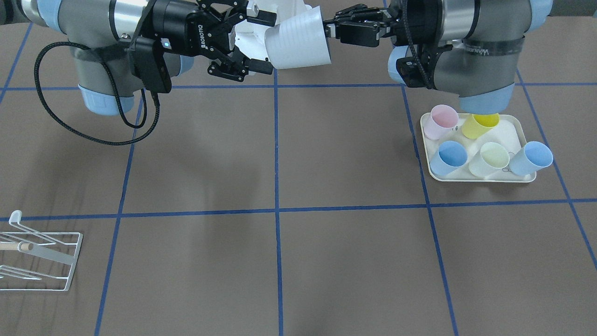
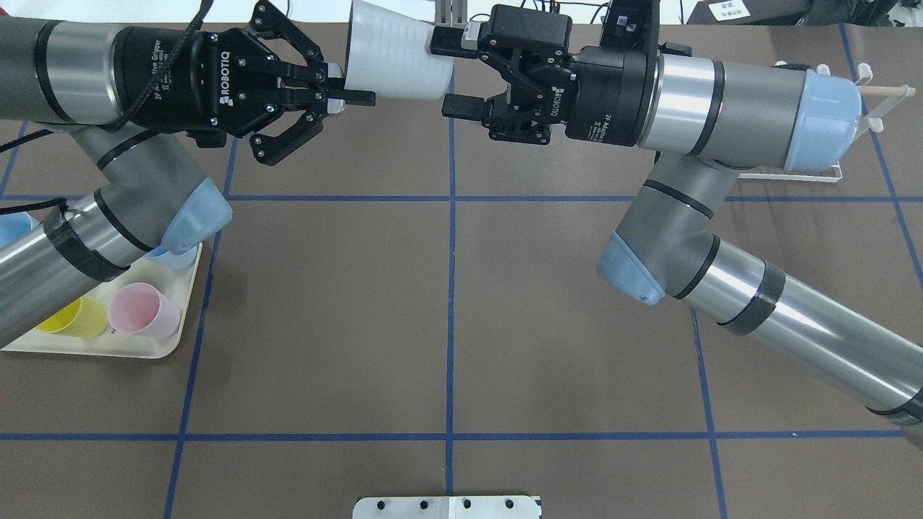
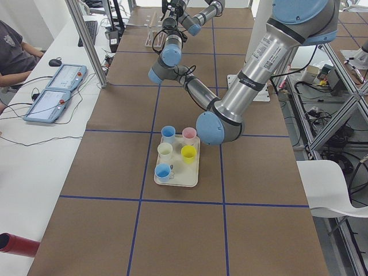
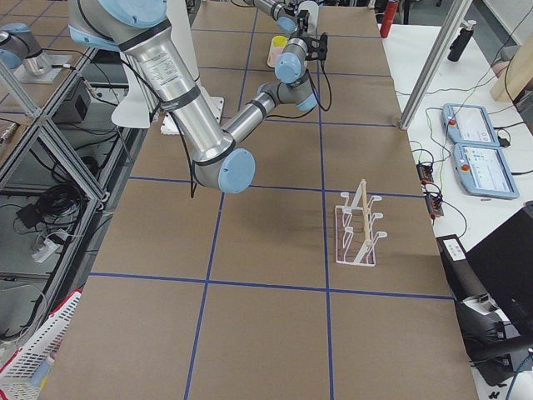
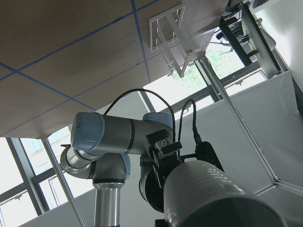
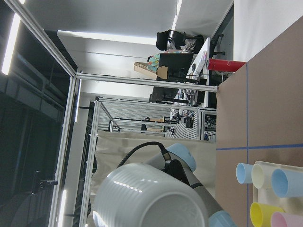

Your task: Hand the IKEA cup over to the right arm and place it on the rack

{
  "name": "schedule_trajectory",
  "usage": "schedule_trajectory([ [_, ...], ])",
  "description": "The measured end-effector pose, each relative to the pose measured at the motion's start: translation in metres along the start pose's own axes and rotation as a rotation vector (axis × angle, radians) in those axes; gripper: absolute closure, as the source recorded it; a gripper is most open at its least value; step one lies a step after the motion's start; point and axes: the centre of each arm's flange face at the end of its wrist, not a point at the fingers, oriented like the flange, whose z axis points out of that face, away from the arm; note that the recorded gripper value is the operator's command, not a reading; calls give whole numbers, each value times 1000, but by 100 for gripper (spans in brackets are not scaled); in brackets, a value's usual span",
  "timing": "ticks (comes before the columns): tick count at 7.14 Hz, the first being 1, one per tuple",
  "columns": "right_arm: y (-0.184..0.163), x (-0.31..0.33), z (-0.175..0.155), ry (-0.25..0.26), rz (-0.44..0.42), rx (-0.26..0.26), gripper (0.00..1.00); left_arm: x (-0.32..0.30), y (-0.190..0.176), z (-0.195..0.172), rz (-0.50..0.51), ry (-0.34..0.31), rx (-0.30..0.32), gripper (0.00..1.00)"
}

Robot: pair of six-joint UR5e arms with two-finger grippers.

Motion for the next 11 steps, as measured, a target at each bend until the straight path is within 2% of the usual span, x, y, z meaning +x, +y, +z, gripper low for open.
schedule_trajectory([
  [4,-1,10,0,-106,30,11,6,-5,3,0,-24,-3,-31,100],
  [8,3,10,6,-175,69,31,7,-13,6,6,-42,5,-53,100],
  [9,3,10,6,-183,71,30,9,-13,5,6,-43,5,-53,100],
  [11,4,12,6,-187,74,27,21,-14,5,6,-43,5,-54,100],
])
